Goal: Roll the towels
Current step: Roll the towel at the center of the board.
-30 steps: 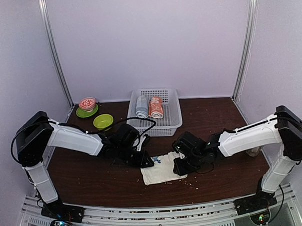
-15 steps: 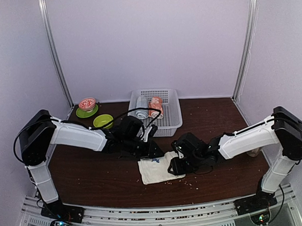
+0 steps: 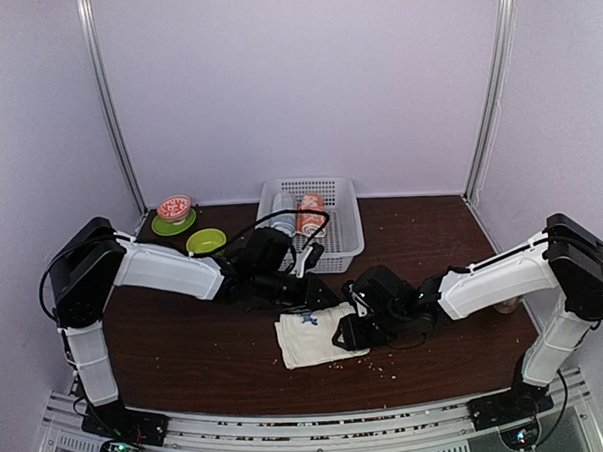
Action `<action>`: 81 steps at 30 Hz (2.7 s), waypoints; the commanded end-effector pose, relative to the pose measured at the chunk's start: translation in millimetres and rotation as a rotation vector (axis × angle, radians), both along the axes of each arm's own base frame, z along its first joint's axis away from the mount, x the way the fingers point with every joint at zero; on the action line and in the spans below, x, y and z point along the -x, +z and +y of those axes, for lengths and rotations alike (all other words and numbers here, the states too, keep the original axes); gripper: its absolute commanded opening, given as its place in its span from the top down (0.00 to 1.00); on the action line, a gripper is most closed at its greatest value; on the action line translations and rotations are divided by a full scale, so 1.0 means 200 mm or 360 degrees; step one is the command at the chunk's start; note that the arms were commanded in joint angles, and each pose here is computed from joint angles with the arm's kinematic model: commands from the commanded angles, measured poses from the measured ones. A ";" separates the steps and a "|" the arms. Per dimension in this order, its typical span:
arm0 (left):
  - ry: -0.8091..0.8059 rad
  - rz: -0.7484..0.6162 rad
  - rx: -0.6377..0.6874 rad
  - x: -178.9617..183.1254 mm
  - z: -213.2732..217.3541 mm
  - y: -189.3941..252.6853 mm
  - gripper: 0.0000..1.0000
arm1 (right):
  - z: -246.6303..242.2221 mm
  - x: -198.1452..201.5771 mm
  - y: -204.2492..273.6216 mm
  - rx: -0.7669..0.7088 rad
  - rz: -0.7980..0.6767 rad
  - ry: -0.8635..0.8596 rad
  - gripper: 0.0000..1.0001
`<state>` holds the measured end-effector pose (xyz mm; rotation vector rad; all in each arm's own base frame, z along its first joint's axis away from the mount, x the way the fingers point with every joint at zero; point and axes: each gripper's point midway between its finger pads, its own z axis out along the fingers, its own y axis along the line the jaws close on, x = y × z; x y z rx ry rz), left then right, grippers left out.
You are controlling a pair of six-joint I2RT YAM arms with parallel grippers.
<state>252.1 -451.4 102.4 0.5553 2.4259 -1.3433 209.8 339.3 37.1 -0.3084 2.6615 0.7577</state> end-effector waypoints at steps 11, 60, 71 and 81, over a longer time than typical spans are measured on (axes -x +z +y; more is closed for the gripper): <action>-0.0083 0.0066 0.0022 -0.02 -0.11 -0.08 0.86 | -0.08 0.02 -0.07 0.0084 0.0038 0.0001 0.52; -0.0020 0.0136 -0.0181 0.00 0.04 -0.28 0.89 | -0.24 -0.07 -0.10 0.0009 0.0135 -0.0226 1.00; 0.0054 0.0065 -0.0193 0.04 0.17 -0.19 0.76 | -0.35 -0.14 0.07 0.0580 -0.0117 -0.0167 1.00; 0.0044 0.0104 -0.0223 0.05 0.17 -0.31 0.79 | -0.19 -0.15 0.11 0.0896 -0.0273 -0.0111 1.00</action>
